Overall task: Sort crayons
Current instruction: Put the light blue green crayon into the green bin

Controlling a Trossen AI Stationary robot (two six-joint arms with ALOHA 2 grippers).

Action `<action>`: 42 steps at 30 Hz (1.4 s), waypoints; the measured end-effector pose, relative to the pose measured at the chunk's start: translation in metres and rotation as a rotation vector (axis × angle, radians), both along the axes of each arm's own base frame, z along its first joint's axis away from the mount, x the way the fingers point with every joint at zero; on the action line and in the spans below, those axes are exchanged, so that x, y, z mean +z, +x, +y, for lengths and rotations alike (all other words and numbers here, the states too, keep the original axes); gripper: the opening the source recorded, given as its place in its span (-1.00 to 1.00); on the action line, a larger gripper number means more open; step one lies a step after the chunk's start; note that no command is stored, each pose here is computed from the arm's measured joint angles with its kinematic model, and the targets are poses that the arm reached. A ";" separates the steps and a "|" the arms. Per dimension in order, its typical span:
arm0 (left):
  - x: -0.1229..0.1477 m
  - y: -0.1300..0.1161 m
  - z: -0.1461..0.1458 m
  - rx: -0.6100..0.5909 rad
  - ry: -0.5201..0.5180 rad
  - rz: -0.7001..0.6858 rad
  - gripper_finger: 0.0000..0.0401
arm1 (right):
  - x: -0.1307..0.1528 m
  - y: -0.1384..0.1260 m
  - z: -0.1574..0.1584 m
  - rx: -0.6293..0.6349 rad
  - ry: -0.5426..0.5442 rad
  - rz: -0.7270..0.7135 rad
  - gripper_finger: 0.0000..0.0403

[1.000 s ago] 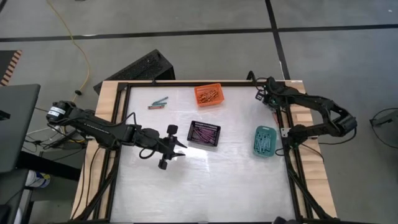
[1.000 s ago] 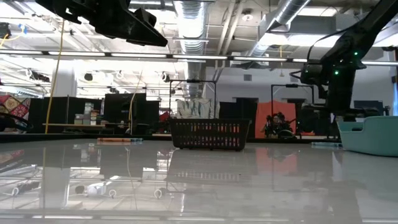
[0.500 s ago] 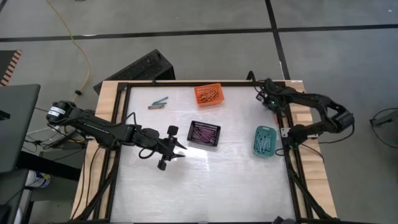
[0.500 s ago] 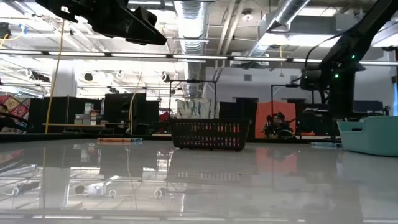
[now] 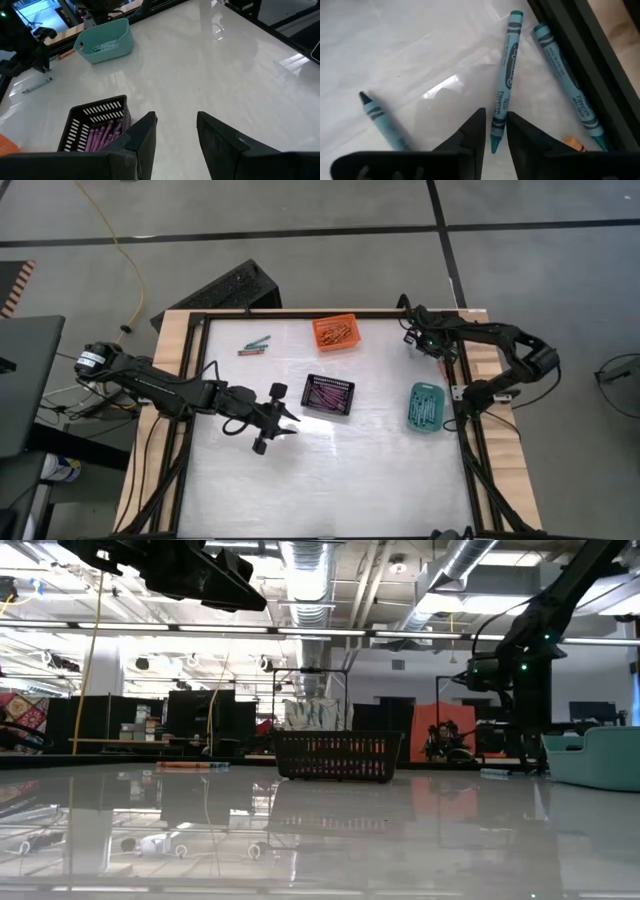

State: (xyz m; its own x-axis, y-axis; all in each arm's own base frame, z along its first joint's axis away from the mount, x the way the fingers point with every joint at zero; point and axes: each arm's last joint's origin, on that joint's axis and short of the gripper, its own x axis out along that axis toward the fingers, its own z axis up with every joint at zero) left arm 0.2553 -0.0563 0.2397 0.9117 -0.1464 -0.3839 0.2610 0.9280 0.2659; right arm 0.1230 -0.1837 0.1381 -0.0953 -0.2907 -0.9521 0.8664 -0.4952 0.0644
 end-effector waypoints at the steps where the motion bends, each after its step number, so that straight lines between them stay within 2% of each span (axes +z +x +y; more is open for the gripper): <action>1: 0.000 0.000 0.000 0.002 -0.002 0.000 -0.34 | 0.000 0.000 0.000 0.001 0.006 -0.002 -0.47; 8: 0.000 0.000 0.000 0.010 -0.026 0.004 -0.34 | -0.002 0.003 0.003 0.035 0.042 -0.004 -0.52; 15: -0.001 -0.001 -0.002 0.000 -0.025 0.016 -0.34 | -0.002 0.006 0.008 0.101 0.076 -0.007 -0.94; 20: -0.002 -0.002 -0.003 -0.005 -0.022 0.024 -0.34 | -0.002 0.009 0.011 0.130 0.082 -0.008 -0.98; 26: -0.002 -0.002 -0.003 -0.003 -0.021 0.024 -0.34 | 0.010 0.015 0.022 0.228 0.057 -0.056 -0.99; 35: -0.004 -0.002 -0.001 0.071 0.017 0.039 -0.34 | 0.043 0.027 0.042 0.358 -0.139 -0.125 -1.00; 42: -0.004 -0.002 0.000 0.089 -0.014 0.043 -0.34 | 0.059 0.057 0.062 0.523 -0.283 -0.276 -1.00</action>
